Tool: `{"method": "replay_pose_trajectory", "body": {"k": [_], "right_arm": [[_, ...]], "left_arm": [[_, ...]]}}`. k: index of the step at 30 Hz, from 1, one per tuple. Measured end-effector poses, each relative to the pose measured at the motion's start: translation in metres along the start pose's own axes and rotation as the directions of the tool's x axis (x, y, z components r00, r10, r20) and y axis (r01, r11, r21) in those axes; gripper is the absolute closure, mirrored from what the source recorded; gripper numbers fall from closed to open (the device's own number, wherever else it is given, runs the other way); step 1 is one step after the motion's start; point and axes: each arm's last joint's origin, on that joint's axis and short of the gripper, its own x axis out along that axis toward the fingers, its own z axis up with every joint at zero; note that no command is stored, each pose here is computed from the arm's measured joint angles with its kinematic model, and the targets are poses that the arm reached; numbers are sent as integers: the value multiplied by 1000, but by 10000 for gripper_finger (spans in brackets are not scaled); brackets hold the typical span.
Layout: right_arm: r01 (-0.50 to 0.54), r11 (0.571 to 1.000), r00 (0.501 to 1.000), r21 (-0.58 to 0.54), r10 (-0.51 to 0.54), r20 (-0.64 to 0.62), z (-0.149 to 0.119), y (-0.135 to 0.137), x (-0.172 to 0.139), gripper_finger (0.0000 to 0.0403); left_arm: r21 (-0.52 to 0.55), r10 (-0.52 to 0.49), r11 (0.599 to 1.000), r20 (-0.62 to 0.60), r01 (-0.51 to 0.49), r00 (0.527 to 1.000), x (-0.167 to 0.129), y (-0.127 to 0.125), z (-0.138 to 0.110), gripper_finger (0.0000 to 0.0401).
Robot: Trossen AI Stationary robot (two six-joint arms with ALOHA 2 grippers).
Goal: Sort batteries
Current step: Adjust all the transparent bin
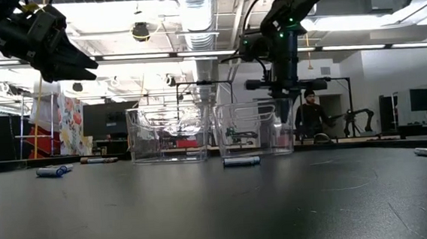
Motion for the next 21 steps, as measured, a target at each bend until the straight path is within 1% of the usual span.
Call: {"method": "replay_pose_trajectory", "body": {"k": [3,12,16,21], "right_arm": [[15,1000,1000,-7,-15,-9,-1,-1,0,391],[18,1000,1000,6,-18,-12,-1,-2,0,387],[32,999,999,31,-31,-20,-3,-3,0,373],[36,999,999,33,-35,-22,-3,-3,0,343]], "left_arm": [[17,0,1000,0,0,1000,0,0,0,122],[18,0,1000,0,0,1000,0,0,0,122],[18,0,1000,0,0,1000,0,0,0,122],[18,0,1000,0,0,1000,0,0,0,122]]}}
